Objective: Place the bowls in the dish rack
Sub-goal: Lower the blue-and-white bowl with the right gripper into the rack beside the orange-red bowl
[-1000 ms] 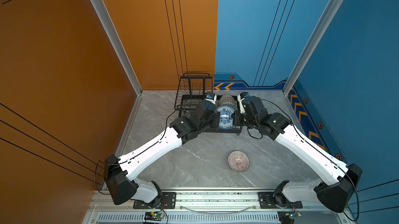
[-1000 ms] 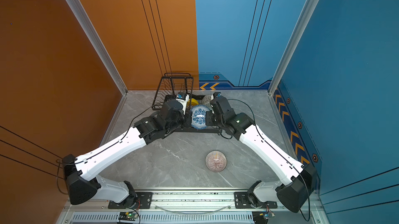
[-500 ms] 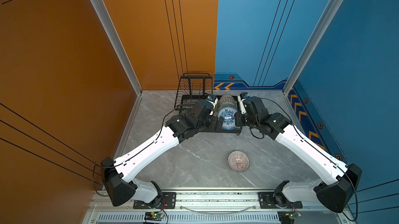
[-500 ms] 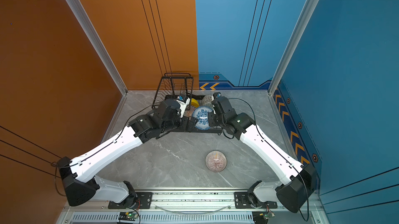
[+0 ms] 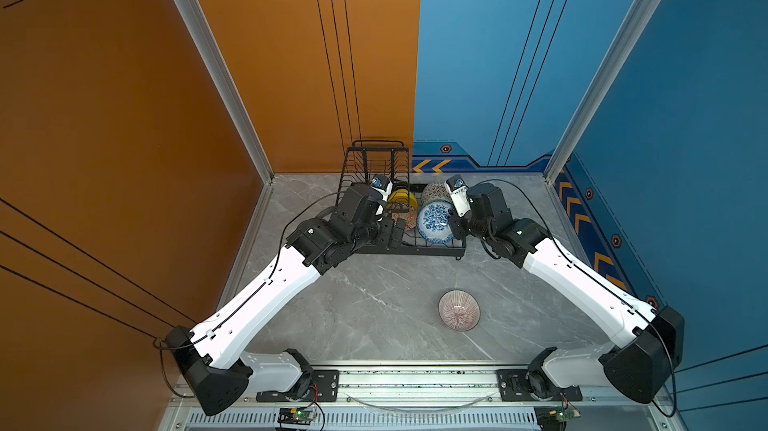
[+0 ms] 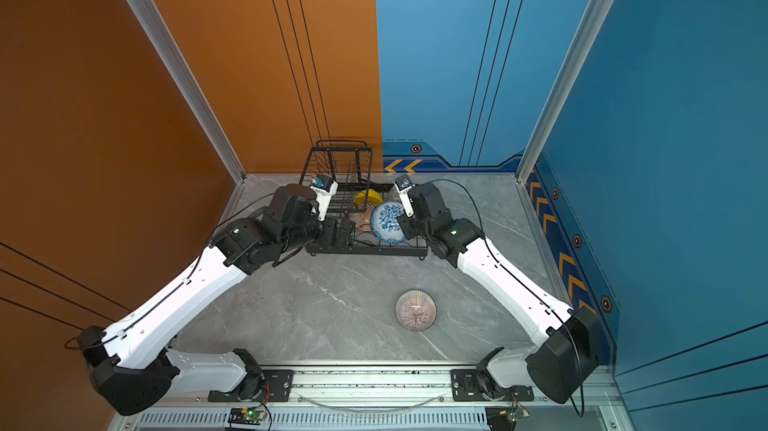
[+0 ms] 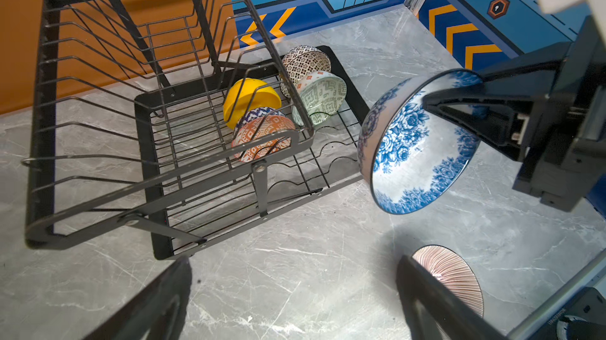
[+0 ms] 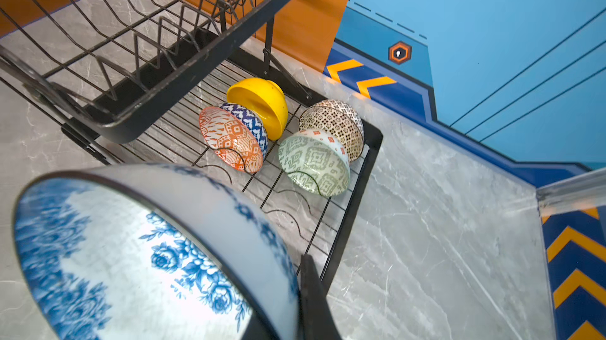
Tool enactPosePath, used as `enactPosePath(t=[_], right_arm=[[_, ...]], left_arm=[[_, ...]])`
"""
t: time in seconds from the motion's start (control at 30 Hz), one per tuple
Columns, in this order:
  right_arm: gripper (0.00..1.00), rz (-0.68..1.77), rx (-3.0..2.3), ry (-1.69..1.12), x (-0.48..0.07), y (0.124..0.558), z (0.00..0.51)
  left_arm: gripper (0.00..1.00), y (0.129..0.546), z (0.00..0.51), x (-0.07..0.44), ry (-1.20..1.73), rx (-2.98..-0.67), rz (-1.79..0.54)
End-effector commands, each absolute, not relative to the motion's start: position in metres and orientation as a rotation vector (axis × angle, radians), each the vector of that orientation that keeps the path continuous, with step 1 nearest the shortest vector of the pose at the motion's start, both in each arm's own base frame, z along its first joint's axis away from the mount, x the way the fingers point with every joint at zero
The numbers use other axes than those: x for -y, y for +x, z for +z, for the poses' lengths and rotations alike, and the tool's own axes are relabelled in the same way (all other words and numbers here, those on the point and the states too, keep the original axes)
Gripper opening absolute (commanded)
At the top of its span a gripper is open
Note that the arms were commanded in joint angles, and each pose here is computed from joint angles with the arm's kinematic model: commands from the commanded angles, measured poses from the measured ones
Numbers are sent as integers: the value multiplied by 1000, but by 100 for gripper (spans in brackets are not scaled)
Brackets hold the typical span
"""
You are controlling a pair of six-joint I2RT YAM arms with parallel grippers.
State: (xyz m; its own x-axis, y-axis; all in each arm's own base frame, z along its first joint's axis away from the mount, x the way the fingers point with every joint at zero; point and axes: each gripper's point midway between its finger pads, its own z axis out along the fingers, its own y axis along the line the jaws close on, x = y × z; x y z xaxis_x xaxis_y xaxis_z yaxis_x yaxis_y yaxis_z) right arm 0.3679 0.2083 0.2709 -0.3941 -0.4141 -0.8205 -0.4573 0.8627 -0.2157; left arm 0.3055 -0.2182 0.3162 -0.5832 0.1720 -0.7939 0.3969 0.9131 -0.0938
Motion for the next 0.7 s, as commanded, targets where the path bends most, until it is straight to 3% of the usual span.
enactPosePath(t=[0.0, 0.67], right_arm=[[0, -58, -1787, -707, -216, 383, 307], [0, -661, -1324, -1039, -231, 403, 265]], left_arm=[[98, 303, 314, 211, 410, -2212, -315], [98, 305, 311, 213, 419, -2224, -326]])
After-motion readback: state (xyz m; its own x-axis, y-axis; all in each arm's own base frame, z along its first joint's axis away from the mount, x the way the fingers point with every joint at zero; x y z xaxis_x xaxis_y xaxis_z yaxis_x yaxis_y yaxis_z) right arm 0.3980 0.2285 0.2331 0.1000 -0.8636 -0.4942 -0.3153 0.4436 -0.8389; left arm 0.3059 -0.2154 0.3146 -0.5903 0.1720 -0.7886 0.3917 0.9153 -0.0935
